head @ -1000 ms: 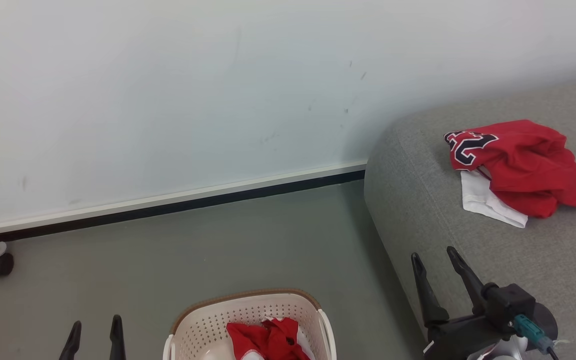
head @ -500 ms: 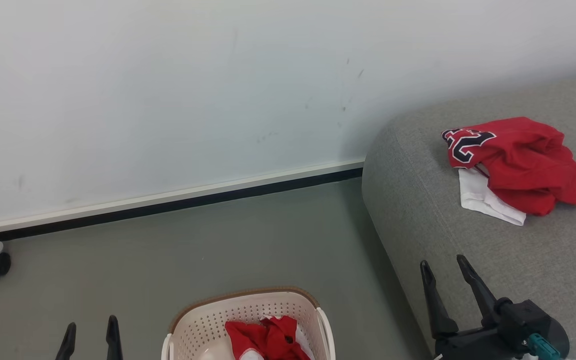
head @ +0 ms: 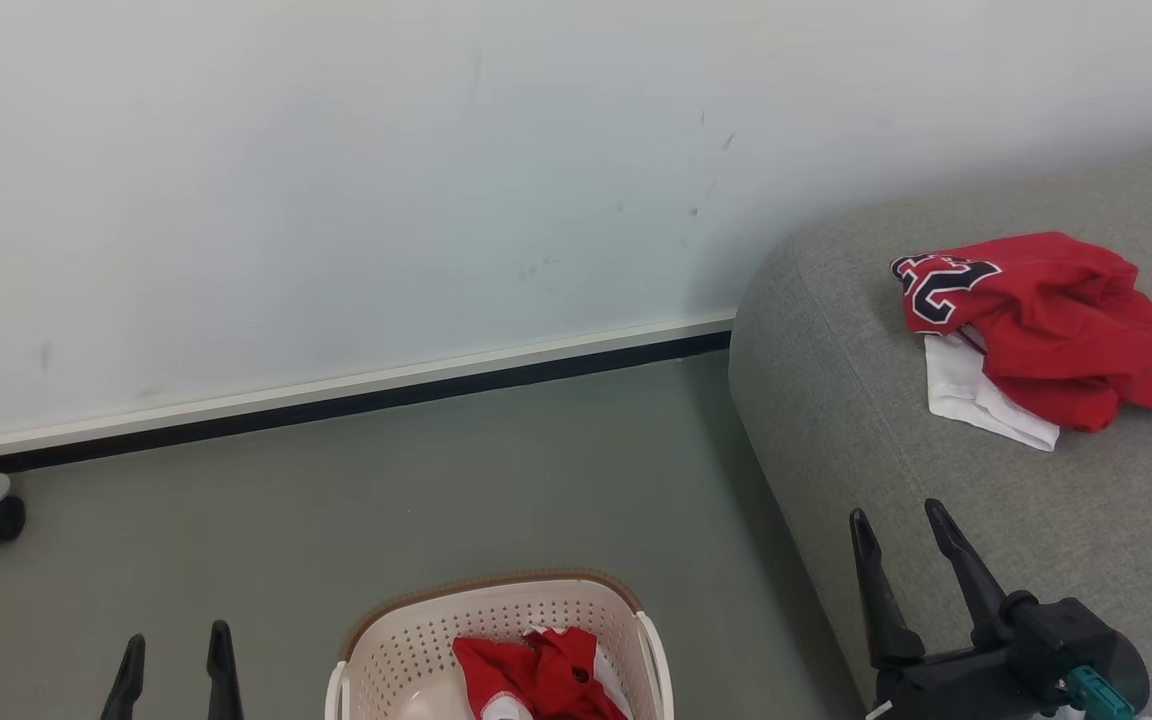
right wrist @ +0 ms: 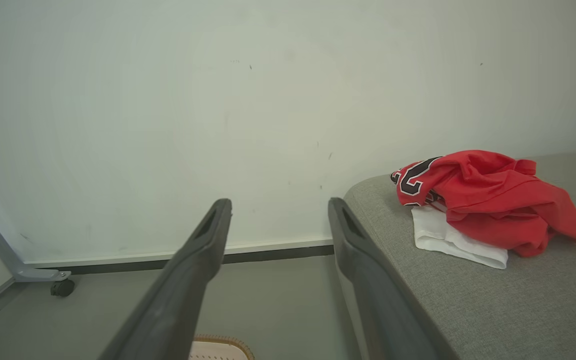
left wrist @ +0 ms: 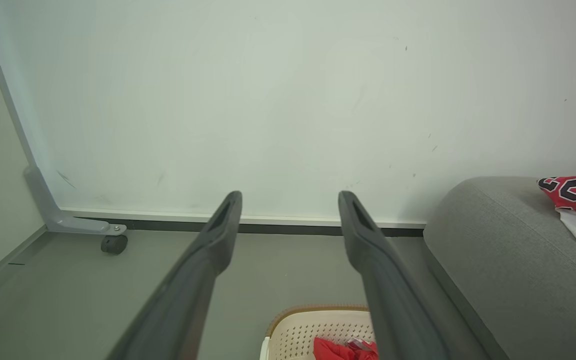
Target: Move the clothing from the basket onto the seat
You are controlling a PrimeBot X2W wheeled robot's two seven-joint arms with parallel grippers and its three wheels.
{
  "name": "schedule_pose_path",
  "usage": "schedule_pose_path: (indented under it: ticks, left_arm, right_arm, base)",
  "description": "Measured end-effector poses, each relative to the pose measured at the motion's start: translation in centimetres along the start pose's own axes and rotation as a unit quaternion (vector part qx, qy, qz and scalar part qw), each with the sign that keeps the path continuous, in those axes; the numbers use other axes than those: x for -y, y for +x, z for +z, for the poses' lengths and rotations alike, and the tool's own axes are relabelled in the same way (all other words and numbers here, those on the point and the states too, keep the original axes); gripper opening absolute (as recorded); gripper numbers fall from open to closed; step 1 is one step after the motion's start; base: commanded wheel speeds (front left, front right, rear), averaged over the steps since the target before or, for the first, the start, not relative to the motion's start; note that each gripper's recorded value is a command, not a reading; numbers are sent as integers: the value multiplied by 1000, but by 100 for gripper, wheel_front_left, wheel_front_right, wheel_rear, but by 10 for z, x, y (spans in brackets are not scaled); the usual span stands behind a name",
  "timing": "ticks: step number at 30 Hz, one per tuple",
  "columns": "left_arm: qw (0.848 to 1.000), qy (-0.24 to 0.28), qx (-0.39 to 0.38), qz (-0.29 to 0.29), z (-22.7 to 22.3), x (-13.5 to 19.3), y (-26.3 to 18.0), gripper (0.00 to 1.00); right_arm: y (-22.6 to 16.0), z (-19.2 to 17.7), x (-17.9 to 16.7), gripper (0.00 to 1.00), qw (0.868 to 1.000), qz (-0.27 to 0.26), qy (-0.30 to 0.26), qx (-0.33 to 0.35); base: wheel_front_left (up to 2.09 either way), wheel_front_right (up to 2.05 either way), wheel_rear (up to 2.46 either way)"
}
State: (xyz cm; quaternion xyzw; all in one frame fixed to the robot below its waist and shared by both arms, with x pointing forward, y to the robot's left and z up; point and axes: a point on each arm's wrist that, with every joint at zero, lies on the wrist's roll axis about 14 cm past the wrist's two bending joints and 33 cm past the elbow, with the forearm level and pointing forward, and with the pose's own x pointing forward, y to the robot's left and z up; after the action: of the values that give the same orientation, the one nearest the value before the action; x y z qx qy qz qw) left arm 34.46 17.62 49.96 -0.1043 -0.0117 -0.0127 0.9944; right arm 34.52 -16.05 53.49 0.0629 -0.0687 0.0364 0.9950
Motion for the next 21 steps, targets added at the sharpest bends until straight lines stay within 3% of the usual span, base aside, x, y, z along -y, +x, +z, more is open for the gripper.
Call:
schedule_pose_path:
  ticks: [21]
  left_arm:
    - [1000, 3, 0, 3, 0, -2, -2, 100]
  right_arm:
    - [1, -2, 1, 100, 1000, -4, 0, -1]
  base:
    - [0, 0, 0]
